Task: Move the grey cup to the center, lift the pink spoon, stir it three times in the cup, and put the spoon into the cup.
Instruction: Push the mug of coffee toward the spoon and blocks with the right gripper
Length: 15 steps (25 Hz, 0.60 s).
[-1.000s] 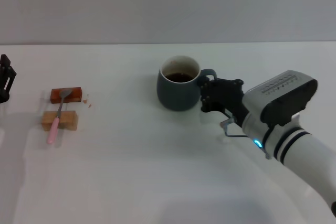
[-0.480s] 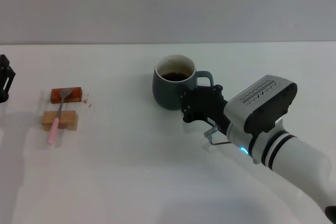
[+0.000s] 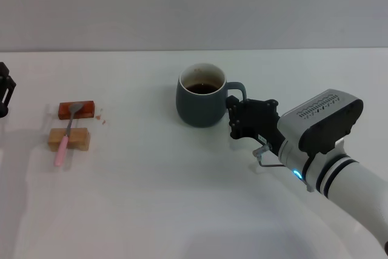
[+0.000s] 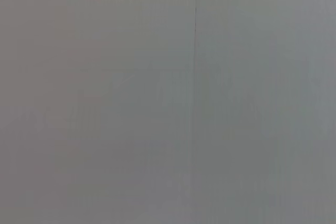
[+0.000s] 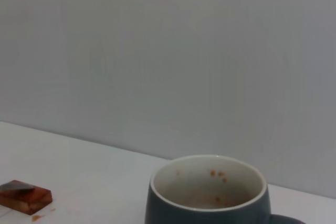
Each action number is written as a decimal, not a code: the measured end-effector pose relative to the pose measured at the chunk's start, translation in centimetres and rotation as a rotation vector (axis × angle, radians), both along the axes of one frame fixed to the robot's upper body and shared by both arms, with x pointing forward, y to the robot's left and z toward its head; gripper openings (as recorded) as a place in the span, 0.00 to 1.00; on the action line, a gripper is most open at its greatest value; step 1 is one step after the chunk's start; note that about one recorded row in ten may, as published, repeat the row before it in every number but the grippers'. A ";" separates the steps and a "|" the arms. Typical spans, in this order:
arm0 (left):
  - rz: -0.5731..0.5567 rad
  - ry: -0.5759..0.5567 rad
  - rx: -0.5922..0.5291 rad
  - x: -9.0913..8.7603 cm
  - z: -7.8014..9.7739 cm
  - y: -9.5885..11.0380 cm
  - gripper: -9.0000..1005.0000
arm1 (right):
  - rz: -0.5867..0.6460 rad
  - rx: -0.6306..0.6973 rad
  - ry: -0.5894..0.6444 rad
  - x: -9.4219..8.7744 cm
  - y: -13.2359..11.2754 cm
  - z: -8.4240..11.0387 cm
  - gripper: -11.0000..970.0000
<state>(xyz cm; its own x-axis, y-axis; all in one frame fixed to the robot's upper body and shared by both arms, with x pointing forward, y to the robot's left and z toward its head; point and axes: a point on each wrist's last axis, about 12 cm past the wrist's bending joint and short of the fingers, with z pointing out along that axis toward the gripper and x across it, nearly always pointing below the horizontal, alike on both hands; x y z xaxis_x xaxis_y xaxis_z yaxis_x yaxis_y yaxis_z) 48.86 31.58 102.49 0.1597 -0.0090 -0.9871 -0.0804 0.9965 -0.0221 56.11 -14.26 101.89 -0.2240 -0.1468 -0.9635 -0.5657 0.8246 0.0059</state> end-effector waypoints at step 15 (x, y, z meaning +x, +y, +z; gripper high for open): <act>0.003 0.005 -0.001 -0.2 -0.1 0.1 0.85 | -0.082 0.009 -0.019 1.7 -1.5 0.7 0.01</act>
